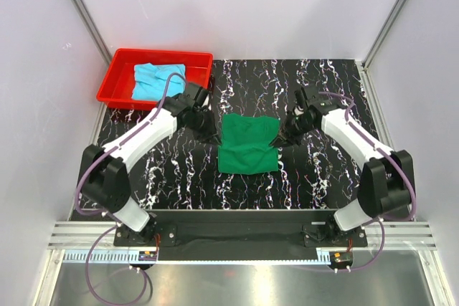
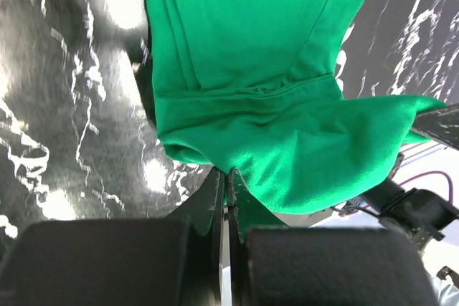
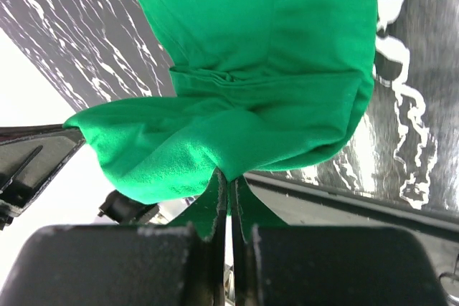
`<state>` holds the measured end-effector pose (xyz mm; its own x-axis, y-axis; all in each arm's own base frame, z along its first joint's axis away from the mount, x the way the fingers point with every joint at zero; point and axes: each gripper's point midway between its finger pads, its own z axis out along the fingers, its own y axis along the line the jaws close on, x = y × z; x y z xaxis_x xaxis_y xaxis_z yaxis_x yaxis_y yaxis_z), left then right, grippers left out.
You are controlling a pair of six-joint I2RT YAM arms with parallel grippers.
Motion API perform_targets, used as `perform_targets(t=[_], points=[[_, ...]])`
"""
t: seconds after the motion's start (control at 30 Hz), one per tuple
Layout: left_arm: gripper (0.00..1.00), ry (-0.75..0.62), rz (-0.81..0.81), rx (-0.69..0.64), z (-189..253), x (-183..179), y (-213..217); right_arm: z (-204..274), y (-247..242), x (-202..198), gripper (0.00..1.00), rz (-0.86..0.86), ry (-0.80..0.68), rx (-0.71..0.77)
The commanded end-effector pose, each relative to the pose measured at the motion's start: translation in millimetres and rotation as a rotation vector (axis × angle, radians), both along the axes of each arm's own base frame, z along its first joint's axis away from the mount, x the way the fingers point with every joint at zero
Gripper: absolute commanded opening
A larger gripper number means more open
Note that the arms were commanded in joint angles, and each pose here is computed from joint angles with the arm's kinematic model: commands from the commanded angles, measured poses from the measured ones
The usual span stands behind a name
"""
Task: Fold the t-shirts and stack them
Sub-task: Fold the tshirt
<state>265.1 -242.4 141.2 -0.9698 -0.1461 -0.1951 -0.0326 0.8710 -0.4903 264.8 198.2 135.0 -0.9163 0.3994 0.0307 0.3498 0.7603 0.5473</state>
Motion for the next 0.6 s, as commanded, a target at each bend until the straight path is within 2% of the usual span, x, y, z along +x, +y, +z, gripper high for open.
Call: perform_targets(t=[0.0, 0.57], points=[[0.00, -0.077, -0.048, -0.073, 27, 23, -14, 14, 3, 20, 0.00, 0.044, -0.049, 0.037], [0.00, -0.154, 0.004, -0.098, 29, 110, -16, 6, -10, 95, 0.00, -0.010, -0.054, 0.148]])
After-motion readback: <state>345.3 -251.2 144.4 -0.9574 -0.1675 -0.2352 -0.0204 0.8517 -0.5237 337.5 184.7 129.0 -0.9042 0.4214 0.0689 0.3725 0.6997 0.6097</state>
